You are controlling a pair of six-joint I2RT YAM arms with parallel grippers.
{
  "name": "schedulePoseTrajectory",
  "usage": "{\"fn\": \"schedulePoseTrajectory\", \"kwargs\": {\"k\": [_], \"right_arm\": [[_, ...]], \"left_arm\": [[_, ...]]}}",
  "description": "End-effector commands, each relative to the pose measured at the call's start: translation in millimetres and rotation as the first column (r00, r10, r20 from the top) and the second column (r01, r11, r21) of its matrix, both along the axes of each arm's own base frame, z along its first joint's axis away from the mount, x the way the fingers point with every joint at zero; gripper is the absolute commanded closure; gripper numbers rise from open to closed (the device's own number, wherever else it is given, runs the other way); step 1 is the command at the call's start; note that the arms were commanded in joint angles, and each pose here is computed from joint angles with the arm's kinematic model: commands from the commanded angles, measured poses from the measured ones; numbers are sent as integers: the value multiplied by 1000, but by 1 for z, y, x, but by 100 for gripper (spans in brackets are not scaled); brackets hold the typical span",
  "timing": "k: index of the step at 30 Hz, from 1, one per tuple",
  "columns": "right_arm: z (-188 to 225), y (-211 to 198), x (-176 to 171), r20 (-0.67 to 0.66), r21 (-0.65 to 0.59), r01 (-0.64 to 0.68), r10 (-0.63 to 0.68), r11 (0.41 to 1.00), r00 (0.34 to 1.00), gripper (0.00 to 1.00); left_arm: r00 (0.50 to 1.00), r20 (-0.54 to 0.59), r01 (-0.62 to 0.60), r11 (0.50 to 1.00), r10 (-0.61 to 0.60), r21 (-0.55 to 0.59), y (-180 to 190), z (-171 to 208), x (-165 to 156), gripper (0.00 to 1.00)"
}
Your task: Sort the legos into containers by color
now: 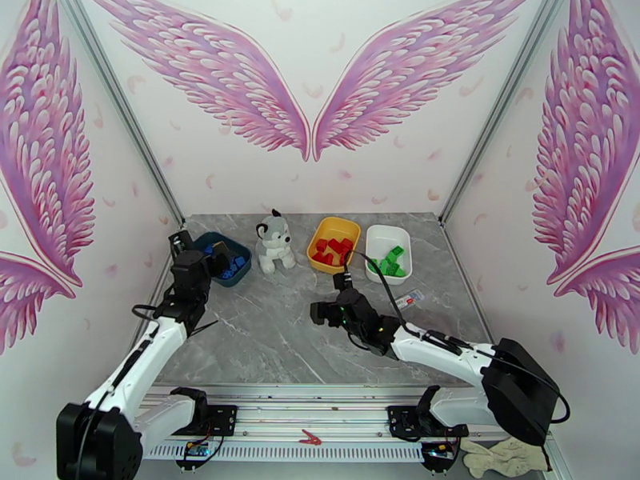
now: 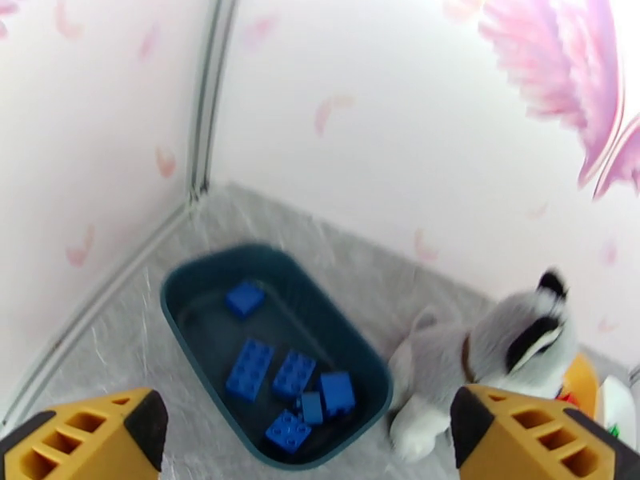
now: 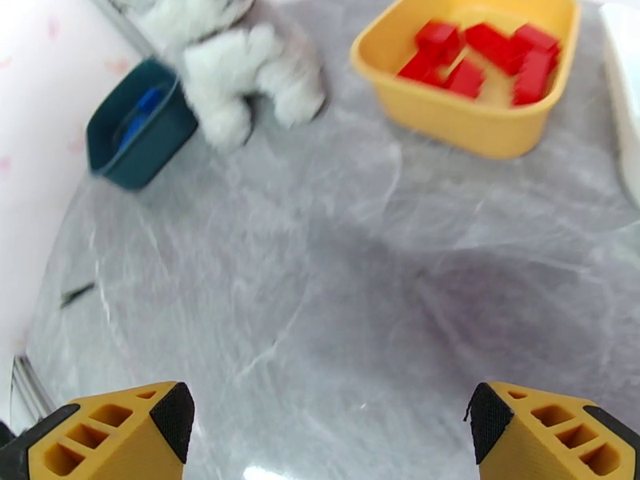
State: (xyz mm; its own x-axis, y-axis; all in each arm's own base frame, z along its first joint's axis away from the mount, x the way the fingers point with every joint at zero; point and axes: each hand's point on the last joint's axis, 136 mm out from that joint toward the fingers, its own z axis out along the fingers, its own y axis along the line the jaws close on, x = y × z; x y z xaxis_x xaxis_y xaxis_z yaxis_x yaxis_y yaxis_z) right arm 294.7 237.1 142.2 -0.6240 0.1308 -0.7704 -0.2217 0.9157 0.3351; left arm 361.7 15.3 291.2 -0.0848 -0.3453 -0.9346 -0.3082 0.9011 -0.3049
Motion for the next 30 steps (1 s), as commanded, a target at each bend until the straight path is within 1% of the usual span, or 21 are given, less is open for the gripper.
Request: {"fn": "schedulePoseTrajectory", "kwargs": {"k": [1, 2, 3, 5, 6, 7, 8, 9, 10, 13, 14, 15, 16, 17, 19, 21, 24, 27, 28, 29, 30], "right_arm": [[41, -44, 17, 134, 26, 249, -250, 968, 959, 0], [51, -50, 18, 179, 52, 265, -270, 963, 946, 1], [63, -50, 18, 232, 68, 247, -257, 966, 938, 1], [77, -58, 19, 292, 71, 263, -272, 962, 917, 1], [77, -70, 19, 291, 90, 328, -340, 940, 894, 1], [79, -84, 20, 304, 129, 407, -427, 904, 852, 2], [79, -105, 20, 304, 192, 517, -551, 834, 777, 7], [80, -122, 18, 312, 246, 582, -632, 775, 709, 4], [85, -126, 18, 357, 249, 575, -626, 780, 694, 1], [101, -118, 22, 511, 190, 456, -484, 870, 710, 1], [104, -114, 24, 551, 154, 421, -431, 894, 715, 1], [106, -113, 26, 579, 108, 414, -396, 904, 713, 1], [106, -115, 30, 594, 55, 429, -375, 902, 711, 1], [105, -120, 36, 607, -23, 464, -357, 885, 710, 1], [97, -132, 47, 615, -182, 524, -319, 832, 721, 1], [85, -154, 54, 614, -302, 596, -326, 744, 719, 1], [62, -176, 59, 600, -363, 613, -327, 701, 730, 1], [37, -193, 62, 565, -411, 614, -340, 674, 752, 1], [29, -195, 63, 554, -412, 608, -343, 679, 759, 1], [20, -196, 65, 543, -403, 595, -342, 695, 767, 1], [13, -198, 67, 534, -399, 594, -350, 698, 770, 1]], "left_arm": [[995, 95, -45, 997, 39, 58, 10, 31, -10, 1], [993, 112, -43, 995, 33, 87, 10, 37, -10, 1], [992, 126, -35, 993, 21, 114, 8, 43, -11, 1], [991, 125, -57, 993, 44, 99, 13, 47, -13, 1], [991, 119, -66, 994, 55, 86, 15, 46, -14, 1], [992, 116, -67, 994, 57, 81, 15, 43, -14, 1], [990, 133, -63, 995, 52, 81, 14, 41, -13, 1], [985, 168, -60, 993, 43, 98, 13, 43, -12, 1], [979, 200, -57, 992, 34, 112, 12, 44, -13, 1], [948, 318, -60, 982, -1, 181, 8, 47, -14, 1], [934, 358, -76, 981, 6, 181, 10, 47, -15, 1], [924, 379, -108, 981, 41, 158, 15, 47, -15, 1], [927, 369, -130, 982, 71, 139, 20, 42, -14, 1], [940, 328, -143, 979, 90, 142, 23, 34, -11, 1], [970, 219, -154, 968, 109, 198, 24, 7, -5, 1], [973, 156, -209, 944, 173, 256, 29, -25, -7, 1], [963, 69, -267, 895, 260, 358, 38, -67, -12, 1], [937, -17, -310, 853, 349, 420, 50, -108, -19, 1], [930, -45, -313, 850, 365, 423, 53, -123, -21, 1], [924, -41, -327, 841, 380, 430, 54, -130, -22, 1], [922, -36, -325, 822, 385, 468, 48, -128, -22, 1]]}}
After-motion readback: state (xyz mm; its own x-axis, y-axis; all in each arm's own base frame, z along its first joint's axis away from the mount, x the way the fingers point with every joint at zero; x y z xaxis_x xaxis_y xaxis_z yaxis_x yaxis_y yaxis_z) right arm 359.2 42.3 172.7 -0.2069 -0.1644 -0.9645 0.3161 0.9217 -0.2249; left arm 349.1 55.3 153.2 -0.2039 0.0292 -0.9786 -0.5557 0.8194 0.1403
